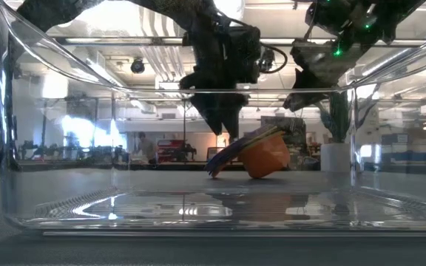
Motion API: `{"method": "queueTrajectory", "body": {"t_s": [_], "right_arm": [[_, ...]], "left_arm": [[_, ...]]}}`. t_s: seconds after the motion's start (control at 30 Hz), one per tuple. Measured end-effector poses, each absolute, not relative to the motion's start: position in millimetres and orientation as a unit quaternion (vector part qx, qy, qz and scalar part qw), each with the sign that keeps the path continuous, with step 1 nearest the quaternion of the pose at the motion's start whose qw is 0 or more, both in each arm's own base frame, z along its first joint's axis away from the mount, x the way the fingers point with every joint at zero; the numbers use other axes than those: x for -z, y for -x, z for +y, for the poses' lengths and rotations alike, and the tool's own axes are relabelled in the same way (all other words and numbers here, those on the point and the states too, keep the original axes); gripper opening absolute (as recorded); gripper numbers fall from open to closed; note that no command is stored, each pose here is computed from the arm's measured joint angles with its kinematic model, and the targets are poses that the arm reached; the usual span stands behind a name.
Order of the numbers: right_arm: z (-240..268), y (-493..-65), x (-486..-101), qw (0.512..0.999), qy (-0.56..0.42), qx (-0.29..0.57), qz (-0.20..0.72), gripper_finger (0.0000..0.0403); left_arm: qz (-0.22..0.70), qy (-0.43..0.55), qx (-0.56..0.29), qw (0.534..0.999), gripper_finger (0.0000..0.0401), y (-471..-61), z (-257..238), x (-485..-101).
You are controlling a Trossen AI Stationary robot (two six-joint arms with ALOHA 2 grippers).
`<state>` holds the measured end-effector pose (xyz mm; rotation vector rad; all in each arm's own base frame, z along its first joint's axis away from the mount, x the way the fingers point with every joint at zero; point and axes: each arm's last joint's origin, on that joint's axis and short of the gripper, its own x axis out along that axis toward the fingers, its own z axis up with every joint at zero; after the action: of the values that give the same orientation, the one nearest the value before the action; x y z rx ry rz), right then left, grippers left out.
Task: Nest measuring cups in basket
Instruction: Put the stacked measuring cups into the transparent bin
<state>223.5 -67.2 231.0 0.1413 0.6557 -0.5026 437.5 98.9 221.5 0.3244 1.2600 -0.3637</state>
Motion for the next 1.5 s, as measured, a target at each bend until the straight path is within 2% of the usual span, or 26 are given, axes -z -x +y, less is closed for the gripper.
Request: {"method": "queueTrajectory", "body": {"t_s": [0.37,0.83,1.07,1.23,1.37,1.5], "right_arm": [[-66,-224,-230,0.913,-0.068,0.240,0.322,0.0237],[-65,-222,-229,0.909,-0.071,0.241,0.331,0.0237],[-65,-222,-229,0.909,-0.071,0.241,0.331,0.0238],[-65,-222,-229,0.909,-0.071,0.241,0.331,0.0238],[-65,-222,-229,0.909,-0.073,0.242,0.331,0.0238],[-65,-222,-229,0.909,-0.074,0.242,0.330,0.0238]], "left_arm": [[0.603,-0.102,0.110,0.783,0.0315,-435,99,-195],[0.584,-0.045,0.095,0.805,0.0315,-436,96,-174],[0.570,-0.038,0.067,0.818,0.0315,-439,96,-168],[0.587,-0.053,0.029,0.807,0.0315,-434,97,-155],[0.595,-0.044,0.023,0.802,0.0305,-430,100,-150],[0.590,-0.046,0.021,0.806,0.0274,-431,100,-150]]}}
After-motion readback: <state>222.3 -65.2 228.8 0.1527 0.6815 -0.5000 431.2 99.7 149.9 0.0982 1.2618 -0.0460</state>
